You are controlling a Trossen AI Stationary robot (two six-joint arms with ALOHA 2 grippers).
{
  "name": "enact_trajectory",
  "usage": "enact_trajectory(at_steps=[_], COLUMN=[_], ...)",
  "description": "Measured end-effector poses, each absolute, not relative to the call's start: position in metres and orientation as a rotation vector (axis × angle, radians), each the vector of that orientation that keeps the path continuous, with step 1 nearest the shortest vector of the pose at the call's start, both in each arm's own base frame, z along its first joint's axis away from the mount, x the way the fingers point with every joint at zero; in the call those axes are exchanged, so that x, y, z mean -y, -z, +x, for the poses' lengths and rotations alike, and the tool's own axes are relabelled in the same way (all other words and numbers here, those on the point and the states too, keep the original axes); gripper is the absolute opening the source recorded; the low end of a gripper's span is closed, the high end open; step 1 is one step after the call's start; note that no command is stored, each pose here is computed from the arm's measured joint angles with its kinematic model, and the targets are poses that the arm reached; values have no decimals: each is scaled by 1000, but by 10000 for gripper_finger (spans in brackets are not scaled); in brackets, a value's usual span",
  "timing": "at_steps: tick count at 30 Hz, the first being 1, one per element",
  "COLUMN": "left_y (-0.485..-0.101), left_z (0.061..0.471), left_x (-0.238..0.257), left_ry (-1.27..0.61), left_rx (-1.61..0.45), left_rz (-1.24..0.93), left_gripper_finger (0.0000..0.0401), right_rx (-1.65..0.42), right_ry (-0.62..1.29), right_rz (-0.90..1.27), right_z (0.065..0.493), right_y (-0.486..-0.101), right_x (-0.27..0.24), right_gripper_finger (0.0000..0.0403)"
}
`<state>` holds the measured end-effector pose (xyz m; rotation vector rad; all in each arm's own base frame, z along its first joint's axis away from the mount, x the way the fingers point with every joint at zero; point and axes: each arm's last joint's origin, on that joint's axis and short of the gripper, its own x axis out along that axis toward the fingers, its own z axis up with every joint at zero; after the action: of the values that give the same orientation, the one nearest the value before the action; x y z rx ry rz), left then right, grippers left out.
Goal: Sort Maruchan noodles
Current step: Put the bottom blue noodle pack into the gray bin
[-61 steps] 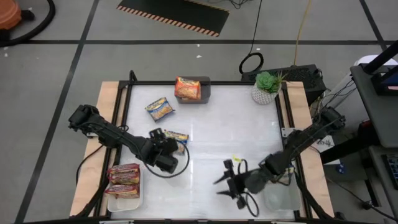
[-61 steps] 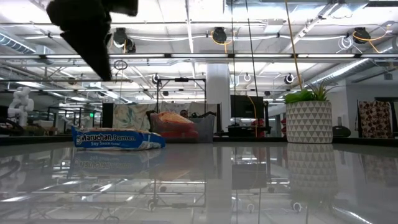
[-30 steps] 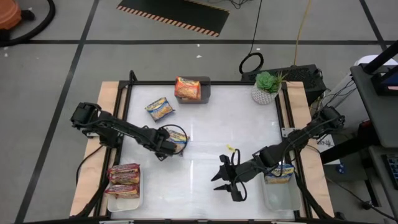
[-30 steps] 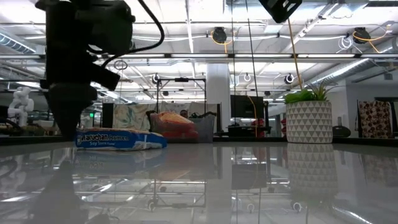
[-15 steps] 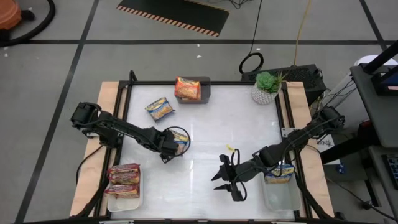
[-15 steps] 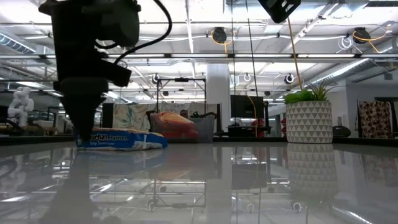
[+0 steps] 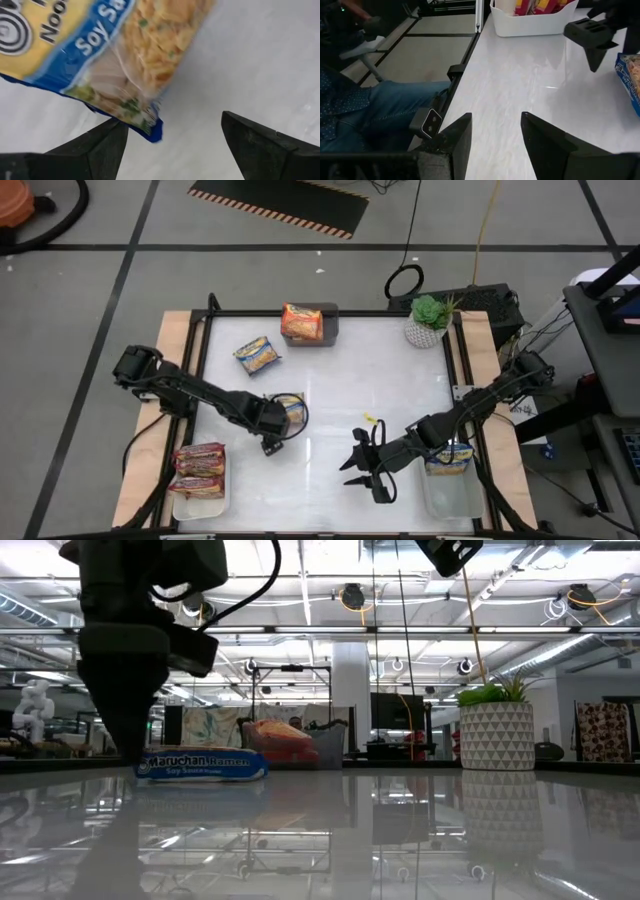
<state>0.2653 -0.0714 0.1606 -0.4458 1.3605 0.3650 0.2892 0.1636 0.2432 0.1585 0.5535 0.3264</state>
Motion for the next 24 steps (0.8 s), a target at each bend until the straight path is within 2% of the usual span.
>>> enact_trajectory(at_steps=[18,21,24], left_y=[-161,-161,-161], left_z=[267,268,268], left_x=[63,62,61], left_ry=[-429,-432,-434], left_rx=[-1323,-1322,-1322], left_rz=[-415,-414,-416], left_gripper_finger=[320,301,265], right_rx=[-553,-553,-553], right_ry=[-325,-325,-325], right_rz=[158,158,158], right_z=[289,289,289], right_y=[-243,-243,-243], right_x=[-164,-164,-164], right_gripper_finger=[164,164,164])
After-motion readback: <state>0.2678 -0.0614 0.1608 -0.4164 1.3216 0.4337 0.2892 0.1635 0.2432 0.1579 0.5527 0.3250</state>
